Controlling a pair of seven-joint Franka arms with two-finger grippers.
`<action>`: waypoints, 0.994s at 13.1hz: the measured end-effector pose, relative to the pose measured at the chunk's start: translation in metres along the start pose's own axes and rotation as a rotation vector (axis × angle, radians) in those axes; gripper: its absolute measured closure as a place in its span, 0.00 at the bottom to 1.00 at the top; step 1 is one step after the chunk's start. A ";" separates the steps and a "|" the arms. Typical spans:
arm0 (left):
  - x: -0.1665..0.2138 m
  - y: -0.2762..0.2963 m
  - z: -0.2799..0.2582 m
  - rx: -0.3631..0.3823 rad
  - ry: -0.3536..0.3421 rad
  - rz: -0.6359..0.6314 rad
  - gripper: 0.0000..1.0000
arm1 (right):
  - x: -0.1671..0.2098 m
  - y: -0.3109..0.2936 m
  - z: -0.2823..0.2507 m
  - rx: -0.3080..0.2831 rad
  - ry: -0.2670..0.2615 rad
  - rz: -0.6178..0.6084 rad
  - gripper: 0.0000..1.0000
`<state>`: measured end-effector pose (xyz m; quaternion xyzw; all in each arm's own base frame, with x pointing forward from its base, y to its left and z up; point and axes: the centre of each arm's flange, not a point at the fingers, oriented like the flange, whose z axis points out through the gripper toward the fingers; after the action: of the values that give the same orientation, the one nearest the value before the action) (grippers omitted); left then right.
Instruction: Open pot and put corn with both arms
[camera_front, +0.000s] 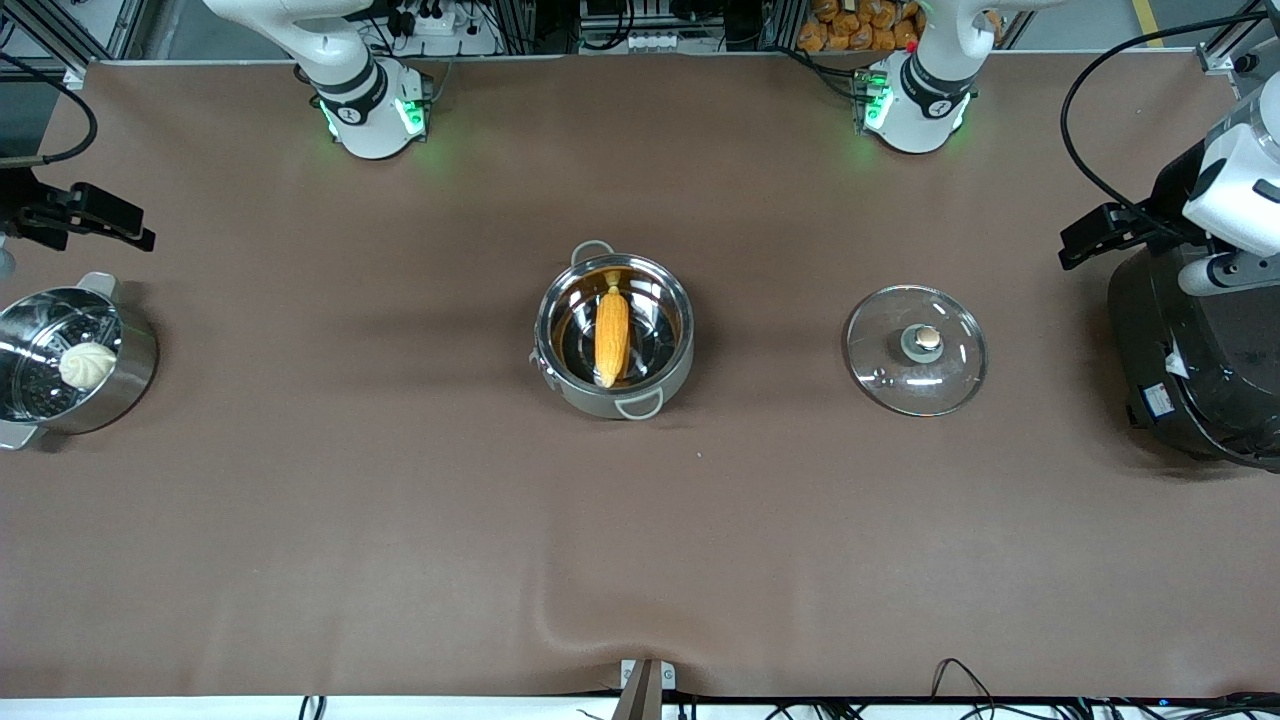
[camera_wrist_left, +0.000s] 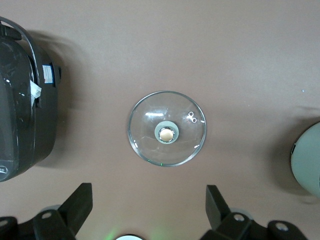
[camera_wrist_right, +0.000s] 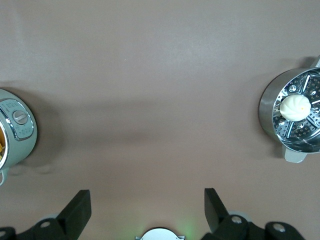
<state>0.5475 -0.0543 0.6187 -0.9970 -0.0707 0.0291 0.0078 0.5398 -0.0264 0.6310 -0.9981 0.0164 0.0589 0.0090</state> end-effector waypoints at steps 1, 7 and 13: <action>0.000 0.000 0.000 0.000 -0.001 0.000 0.00 | 0.000 0.000 0.000 0.000 0.000 0.000 0.00; 0.000 -0.001 -0.002 0.000 0.000 -0.002 0.00 | 0.000 0.000 0.000 0.000 0.000 0.002 0.00; -0.002 -0.001 -0.006 0.001 -0.002 -0.001 0.00 | 0.000 0.000 0.000 0.000 0.000 0.002 0.00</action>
<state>0.5460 -0.0533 0.6244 -0.9970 -0.0714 0.0300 0.0082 0.5399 -0.0264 0.6308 -0.9981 0.0173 0.0591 0.0091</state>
